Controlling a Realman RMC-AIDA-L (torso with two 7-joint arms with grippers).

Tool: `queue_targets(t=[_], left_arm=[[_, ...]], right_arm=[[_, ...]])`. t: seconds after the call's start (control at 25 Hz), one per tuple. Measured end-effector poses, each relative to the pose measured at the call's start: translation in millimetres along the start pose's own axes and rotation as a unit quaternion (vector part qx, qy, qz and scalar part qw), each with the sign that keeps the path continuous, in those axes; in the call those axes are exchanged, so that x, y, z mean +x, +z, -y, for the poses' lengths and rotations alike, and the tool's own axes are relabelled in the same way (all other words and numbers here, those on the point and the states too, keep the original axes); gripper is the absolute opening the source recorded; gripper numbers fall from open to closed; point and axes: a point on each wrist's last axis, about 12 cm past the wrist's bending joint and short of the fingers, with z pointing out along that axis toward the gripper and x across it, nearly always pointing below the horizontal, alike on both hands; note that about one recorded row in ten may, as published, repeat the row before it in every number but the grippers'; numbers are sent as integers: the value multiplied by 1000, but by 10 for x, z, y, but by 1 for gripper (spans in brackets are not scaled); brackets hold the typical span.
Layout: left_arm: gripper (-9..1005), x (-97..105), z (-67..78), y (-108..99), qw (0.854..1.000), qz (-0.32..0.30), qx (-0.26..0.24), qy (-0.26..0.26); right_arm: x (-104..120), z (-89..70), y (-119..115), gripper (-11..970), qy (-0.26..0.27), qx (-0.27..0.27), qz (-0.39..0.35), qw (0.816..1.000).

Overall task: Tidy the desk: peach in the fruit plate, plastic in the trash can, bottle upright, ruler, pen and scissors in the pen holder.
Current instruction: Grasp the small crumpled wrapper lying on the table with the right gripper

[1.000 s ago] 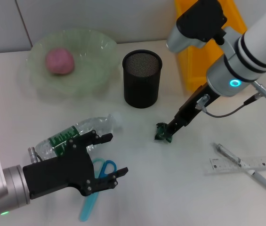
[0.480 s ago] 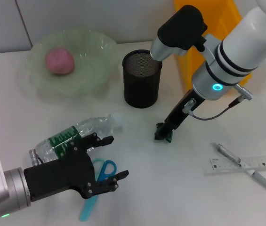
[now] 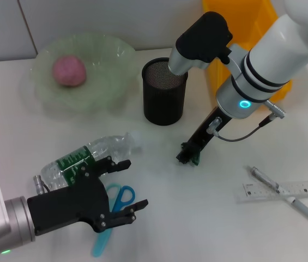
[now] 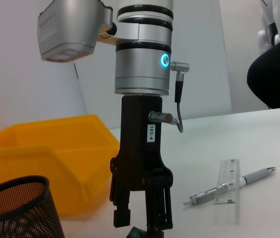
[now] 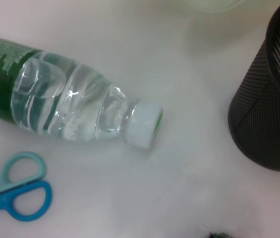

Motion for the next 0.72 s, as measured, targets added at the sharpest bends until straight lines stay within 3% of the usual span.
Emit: queue_targets(t=[0.72], left_arm=[[788, 6, 7, -7, 1000, 0, 0, 0]], right_arm=[[-10, 13, 85, 794, 2, 3, -6, 1000]])
